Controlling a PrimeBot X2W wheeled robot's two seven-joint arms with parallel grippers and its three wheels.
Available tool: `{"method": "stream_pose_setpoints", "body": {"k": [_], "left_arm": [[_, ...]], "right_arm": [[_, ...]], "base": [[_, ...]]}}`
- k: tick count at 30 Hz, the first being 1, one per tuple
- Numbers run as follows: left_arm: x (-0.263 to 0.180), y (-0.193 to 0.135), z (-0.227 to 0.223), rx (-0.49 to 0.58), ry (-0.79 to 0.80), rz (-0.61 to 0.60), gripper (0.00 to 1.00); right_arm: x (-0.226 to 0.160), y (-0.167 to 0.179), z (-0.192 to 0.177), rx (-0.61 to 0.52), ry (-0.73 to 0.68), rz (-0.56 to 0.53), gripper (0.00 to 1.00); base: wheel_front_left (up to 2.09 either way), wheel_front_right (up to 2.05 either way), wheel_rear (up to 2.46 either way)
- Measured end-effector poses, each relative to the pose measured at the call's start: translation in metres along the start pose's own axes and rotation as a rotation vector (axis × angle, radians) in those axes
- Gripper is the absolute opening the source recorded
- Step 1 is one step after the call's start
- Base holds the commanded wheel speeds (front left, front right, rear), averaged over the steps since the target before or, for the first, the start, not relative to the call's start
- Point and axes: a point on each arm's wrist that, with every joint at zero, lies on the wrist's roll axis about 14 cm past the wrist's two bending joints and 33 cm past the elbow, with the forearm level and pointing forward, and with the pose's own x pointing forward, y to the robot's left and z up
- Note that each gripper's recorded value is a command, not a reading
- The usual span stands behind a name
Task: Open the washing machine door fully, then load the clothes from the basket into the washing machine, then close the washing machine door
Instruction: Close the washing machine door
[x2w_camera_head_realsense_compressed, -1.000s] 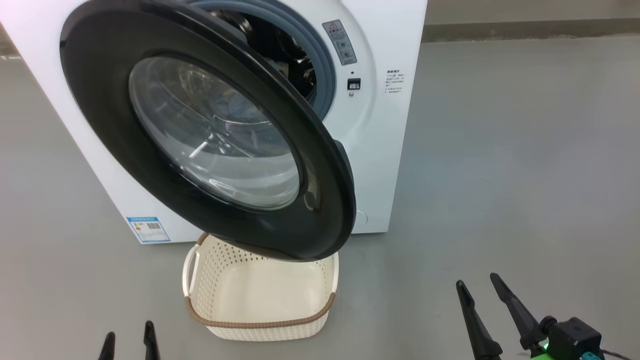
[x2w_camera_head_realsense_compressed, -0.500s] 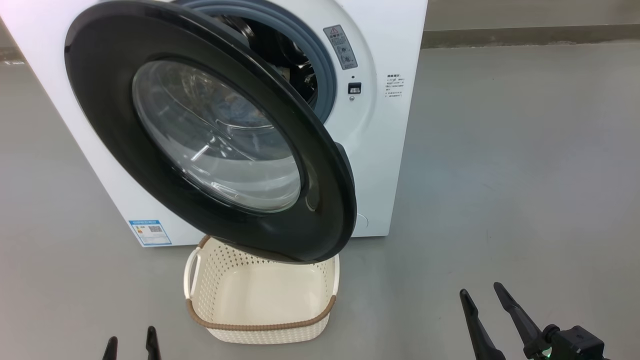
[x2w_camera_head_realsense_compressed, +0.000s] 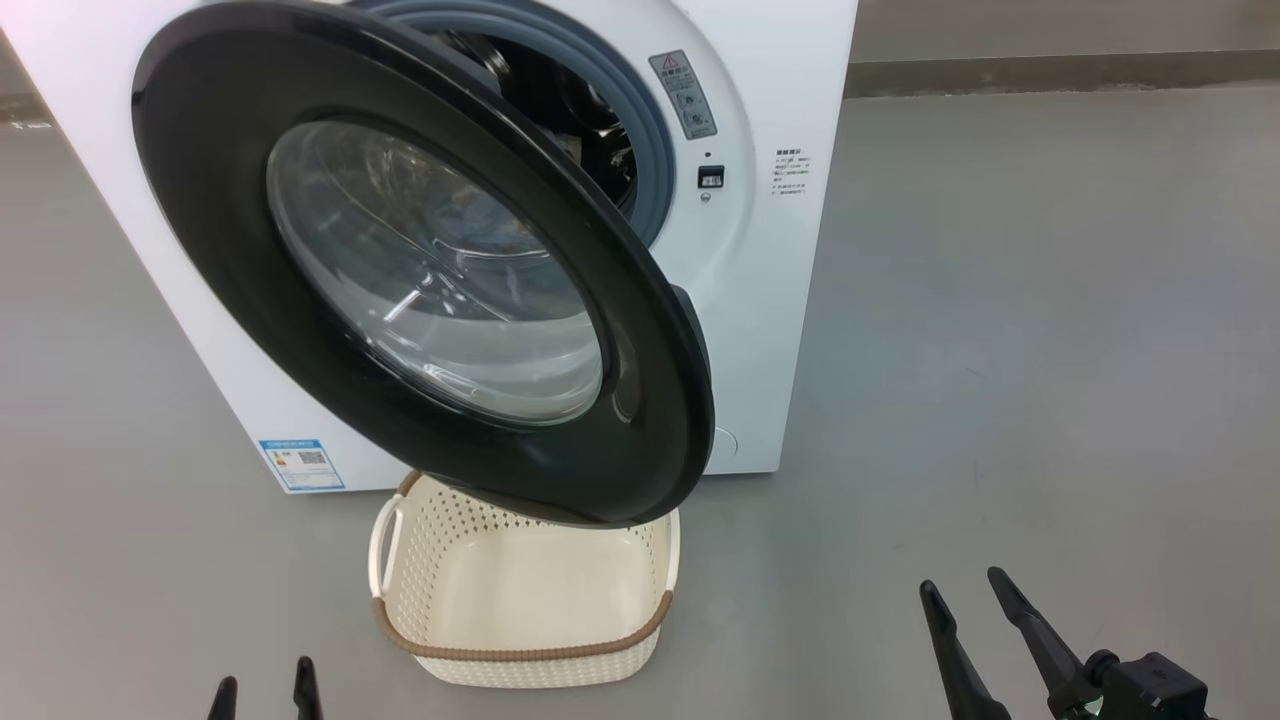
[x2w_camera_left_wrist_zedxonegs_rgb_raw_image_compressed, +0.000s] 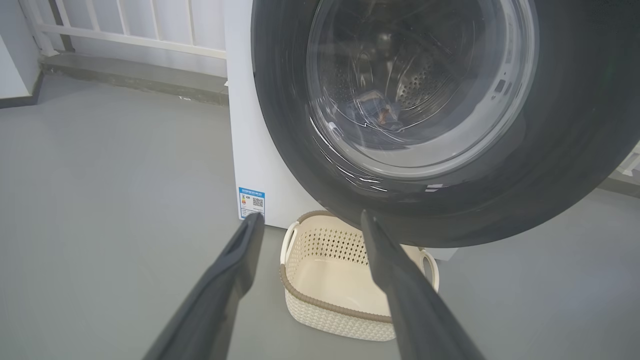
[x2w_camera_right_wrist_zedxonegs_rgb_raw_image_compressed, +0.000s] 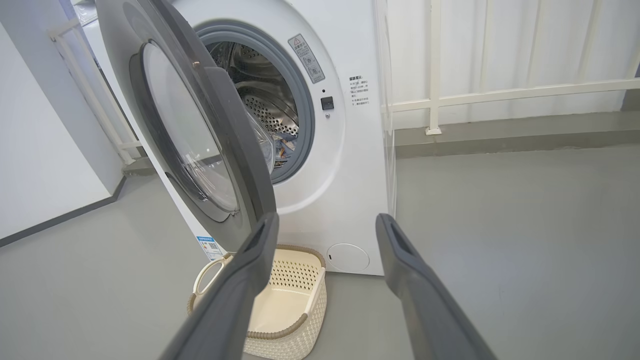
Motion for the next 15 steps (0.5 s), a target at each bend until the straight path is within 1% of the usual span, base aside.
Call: {"method": "stream_pose_setpoints", "body": {"k": [1,2,3,4,15], "left_arm": [[0.0000,-0.0001,-0.0002,0.000,0.001,0.000,1.00],[0.0001,-0.0006,-0.0004,0.000,0.001,-0.002,1.00],[0.0001,-0.0012,-0.0008,0.000,0.002,-0.004,1.00],[0.0001,-0.0018,-0.0011,0.000,0.003,-0.005,1.00],[-0.0011,-0.0094,-0.0052,-0.006,0.016,-0.025,1.00]], "right_arm": [[-0.0001,-0.0002,-0.0001,-0.001,0.000,0.000,0.94],[-0.0002,-0.0005,-0.0001,-0.001,0.000,-0.001,0.30],[-0.0003,-0.0008,-0.0001,-0.001,0.000,-0.003,0.30],[-0.0003,-0.0011,-0.0001,-0.001,0.000,-0.004,0.00],[0.0003,-0.0036,-0.0028,-0.001,0.009,-0.010,0.00]], "base": [[0.00,0.00,0.00],[0.00,0.00,0.00],[0.00,0.00,0.00],[0.00,0.00,0.00],[0.00,0.00,0.00]]}}
